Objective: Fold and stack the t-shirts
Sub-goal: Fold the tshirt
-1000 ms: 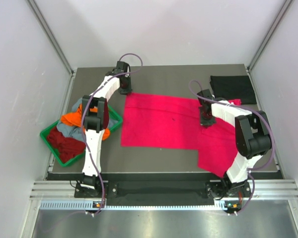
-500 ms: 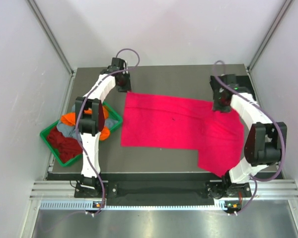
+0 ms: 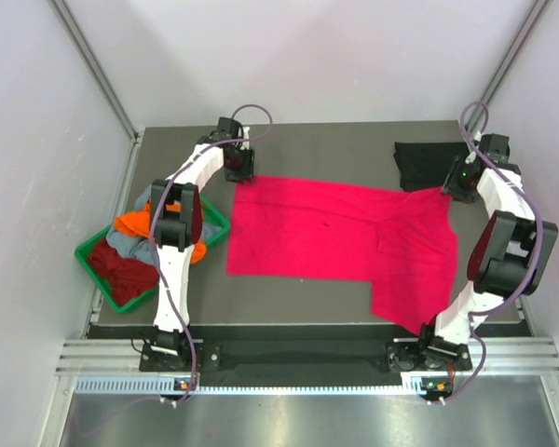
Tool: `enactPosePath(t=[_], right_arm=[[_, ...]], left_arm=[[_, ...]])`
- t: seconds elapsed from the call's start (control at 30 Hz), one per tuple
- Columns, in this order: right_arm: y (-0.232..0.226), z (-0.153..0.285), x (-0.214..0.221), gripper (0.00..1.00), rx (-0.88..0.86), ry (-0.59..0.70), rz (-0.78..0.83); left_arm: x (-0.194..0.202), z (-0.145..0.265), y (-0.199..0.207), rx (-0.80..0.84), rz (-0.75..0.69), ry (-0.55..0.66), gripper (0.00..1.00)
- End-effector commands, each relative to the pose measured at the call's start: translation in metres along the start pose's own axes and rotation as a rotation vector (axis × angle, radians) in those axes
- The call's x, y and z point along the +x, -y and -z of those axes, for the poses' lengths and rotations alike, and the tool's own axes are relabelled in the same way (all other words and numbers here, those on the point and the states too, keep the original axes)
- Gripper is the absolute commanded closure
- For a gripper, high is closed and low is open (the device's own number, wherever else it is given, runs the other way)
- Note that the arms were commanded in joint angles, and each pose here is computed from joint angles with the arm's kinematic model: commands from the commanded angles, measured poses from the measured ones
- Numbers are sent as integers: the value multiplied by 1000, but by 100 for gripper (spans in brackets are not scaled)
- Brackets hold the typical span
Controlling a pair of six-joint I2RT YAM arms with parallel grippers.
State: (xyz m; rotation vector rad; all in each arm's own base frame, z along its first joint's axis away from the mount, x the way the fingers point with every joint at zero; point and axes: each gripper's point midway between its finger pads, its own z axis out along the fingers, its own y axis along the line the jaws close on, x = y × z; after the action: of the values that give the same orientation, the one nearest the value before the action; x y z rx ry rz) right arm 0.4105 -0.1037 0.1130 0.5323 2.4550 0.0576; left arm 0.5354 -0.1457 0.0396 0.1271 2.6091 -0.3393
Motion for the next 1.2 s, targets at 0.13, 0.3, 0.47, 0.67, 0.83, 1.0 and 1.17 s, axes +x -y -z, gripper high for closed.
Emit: enactPosePath(t=[0.13,0.3,0.47,0.67,0.83,1.0,1.17], right_arm=[[-3,-8,-37,57,-92,87,75],[2,-14,-35,57,-93,76,103],[9,-23,-30,58,-89,55,109],[10,-38,-29,63,-110,42,106],[13,-48,-32,68,-105,57,106],[17,-59,-26,74,-95,57,104],[29,-63,-24,95,-45,56,87]], left_arm=[[-25,12,-18,-50,-88,72,51],[-27,12,-28,-96,-119,77,50],[-26,8,-34,-123,-131,72,49],[-22,-1,-42,-157,-131,53,51],[-21,-6,-43,-157,-129,50,57],[-15,-15,-46,-163,-127,28,95],[-11,-19,-58,-225,-123,6,100]])
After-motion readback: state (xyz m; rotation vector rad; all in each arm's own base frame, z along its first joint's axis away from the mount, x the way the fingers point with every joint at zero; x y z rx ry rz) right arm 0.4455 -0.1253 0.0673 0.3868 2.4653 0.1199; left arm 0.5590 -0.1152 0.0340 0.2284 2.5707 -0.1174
